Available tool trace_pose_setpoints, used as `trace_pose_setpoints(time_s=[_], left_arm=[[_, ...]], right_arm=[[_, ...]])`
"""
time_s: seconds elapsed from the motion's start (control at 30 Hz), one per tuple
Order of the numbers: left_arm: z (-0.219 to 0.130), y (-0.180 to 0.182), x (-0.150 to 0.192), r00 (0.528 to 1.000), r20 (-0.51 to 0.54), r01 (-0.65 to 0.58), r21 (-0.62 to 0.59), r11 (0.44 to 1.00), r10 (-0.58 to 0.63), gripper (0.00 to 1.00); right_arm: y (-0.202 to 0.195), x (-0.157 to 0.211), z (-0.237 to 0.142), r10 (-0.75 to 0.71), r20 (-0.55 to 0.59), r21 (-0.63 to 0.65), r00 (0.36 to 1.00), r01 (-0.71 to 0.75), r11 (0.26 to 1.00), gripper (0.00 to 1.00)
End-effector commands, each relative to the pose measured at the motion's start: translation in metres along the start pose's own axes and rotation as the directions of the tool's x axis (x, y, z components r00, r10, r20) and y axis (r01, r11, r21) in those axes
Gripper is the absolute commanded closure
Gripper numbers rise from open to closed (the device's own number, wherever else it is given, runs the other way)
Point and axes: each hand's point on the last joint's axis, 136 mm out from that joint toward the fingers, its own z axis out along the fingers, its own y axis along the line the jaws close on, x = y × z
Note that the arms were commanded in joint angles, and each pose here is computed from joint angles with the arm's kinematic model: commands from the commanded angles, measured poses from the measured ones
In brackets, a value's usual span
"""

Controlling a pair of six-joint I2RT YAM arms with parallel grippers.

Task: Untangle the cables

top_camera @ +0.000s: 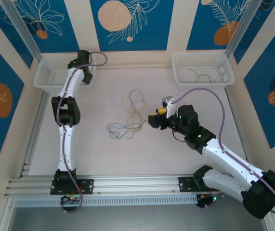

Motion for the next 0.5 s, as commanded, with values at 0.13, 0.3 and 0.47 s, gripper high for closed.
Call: trace_pose_setpoints(time_s=[0.13, 0.3, 0.47], left_arm=[[-0.034, 0.011, -0.038, 0.992, 0.126, 0.019, 0.003, 1.000, -0.019, 0.38], [-0.052, 0.035, -0.049, 0.983, 0.173, 0.075, -0.075, 0.994, -0.061, 0.60], [-0.058, 0.041, -0.042, 0.971, 0.171, 0.169, 0.011, 0.986, -0.169, 0.37]], right_arm=[[0.007, -0.008, -0.007, -0.018, 0.019, -0.012, 1.000, 0.018, 1.000, 0.37], [0.004, -0.006, -0.009, -0.019, 0.030, -0.001, 0.999, 0.019, 1.000, 0.37], [0.005, -0.006, -0.007, -0.005, 0.032, -0.012, 0.999, 0.006, 1.000, 0.37]])
